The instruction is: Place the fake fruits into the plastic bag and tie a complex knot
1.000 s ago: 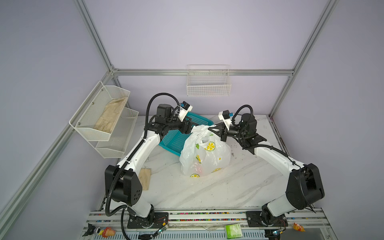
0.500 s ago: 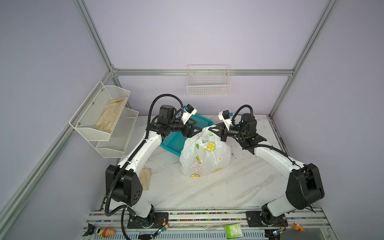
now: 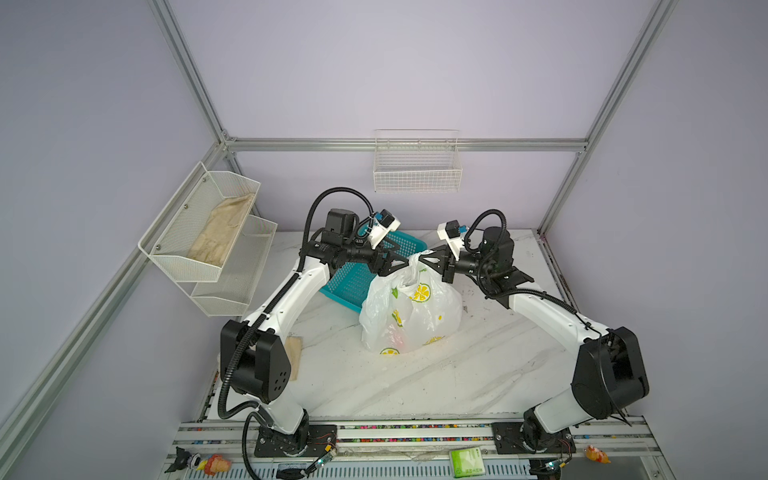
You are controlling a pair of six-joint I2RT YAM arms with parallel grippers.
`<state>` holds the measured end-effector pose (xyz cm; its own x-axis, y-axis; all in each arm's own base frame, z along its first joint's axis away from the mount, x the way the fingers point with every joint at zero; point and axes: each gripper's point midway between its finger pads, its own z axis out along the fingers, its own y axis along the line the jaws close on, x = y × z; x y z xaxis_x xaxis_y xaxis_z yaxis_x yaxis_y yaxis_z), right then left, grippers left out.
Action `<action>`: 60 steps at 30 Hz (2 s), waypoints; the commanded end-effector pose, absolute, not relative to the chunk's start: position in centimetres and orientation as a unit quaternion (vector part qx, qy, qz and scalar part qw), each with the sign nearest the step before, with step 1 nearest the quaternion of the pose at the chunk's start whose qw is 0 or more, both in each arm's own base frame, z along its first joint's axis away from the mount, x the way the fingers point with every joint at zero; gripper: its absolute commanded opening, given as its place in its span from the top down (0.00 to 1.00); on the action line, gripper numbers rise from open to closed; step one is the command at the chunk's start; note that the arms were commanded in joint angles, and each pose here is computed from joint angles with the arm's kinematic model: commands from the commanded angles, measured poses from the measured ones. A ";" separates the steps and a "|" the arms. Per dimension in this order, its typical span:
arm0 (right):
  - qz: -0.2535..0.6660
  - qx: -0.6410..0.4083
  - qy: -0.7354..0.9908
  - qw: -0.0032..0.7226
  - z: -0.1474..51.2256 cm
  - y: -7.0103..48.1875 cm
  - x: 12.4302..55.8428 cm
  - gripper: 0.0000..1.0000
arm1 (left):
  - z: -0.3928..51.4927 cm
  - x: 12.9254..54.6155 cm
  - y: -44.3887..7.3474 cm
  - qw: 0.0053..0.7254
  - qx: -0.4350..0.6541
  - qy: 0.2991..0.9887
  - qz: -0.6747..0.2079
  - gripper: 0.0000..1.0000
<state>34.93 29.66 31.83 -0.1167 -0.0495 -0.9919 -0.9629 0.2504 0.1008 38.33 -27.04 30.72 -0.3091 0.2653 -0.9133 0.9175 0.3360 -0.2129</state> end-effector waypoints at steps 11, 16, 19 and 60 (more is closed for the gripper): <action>0.437 -0.437 0.588 0.522 33.1 29.8 34.4 1.00 | 35.3 37.0 -28.6 0.439 0.455 0.653 -0.417 0.18; 0.436 -0.437 0.587 0.524 33.2 29.8 34.4 1.00 | 36.2 36.3 -28.5 0.443 0.462 0.640 -0.424 0.16; 0.437 -0.438 0.585 0.524 33.2 29.9 34.3 1.00 | 36.5 36.1 -28.7 0.441 0.462 0.636 -0.433 0.15; 0.447 -0.433 0.574 0.533 35.3 30.1 33.6 1.00 | 32.1 38.3 -29.2 0.406 0.481 0.681 -0.375 0.50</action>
<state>34.55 29.97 31.99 -0.1389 -0.0576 -0.9886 -0.9613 0.2475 0.1206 37.50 -28.97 28.72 -0.3020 0.3693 -0.8789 0.9406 0.2653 -0.2117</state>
